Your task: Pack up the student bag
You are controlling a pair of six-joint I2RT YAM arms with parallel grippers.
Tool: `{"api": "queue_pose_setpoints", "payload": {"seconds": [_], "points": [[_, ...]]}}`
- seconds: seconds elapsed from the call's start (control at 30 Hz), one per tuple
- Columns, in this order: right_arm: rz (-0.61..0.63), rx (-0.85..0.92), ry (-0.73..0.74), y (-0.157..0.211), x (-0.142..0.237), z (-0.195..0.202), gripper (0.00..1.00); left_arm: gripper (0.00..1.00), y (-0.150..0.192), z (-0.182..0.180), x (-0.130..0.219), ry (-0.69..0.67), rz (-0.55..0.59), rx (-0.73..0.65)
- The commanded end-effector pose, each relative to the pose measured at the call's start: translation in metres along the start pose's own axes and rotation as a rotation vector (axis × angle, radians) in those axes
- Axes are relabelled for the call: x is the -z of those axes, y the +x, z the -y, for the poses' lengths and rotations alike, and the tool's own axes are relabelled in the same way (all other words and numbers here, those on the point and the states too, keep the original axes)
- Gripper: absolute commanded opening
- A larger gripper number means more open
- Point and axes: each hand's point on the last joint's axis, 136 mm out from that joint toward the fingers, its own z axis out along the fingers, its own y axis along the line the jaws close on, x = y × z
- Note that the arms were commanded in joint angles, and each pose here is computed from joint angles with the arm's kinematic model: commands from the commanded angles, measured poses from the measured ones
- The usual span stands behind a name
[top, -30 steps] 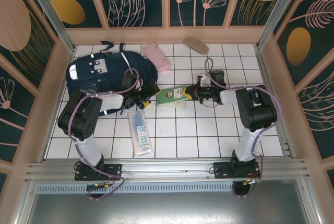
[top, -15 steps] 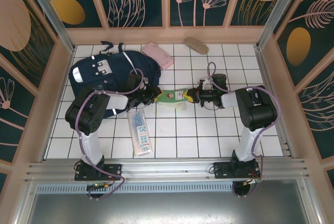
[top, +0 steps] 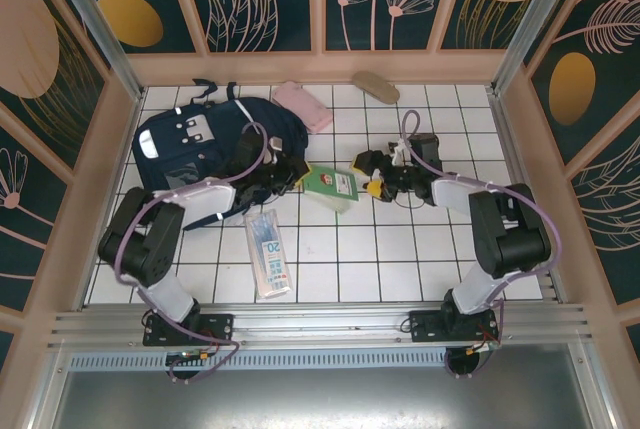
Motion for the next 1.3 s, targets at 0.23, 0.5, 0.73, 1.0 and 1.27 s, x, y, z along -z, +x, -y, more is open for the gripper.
{"api": "queue_pose_setpoints", "payload": {"seconds": [0.23, 0.5, 0.73, 1.0, 1.27], "points": [[-0.084, 0.092, -0.281, 0.049, 0.008, -0.067, 0.99, 0.00, -0.013, 0.089, 0.060, 0.203, 0.119, -0.119], [-0.026, 0.064, -0.423, 0.046, 0.014, -0.100, 0.99, 0.00, -0.015, 0.111, 0.077, 0.247, 0.148, -0.147], [0.268, 0.406, 0.105, 0.012, 0.022, -0.068, 0.98, 0.00, -0.043, 0.091, 0.093, -0.100, 0.261, -0.226], [0.275, 0.476, -0.025, 0.014, 0.039, -0.097, 0.97, 0.00, -0.028, 0.133, 0.107, -0.014, 0.201, -0.575], [0.253, 0.584, -0.280, 0.043, 0.055, -0.124, 0.97, 0.00, 0.017, 0.210, 0.163, 0.253, 0.230, -1.063]]}}
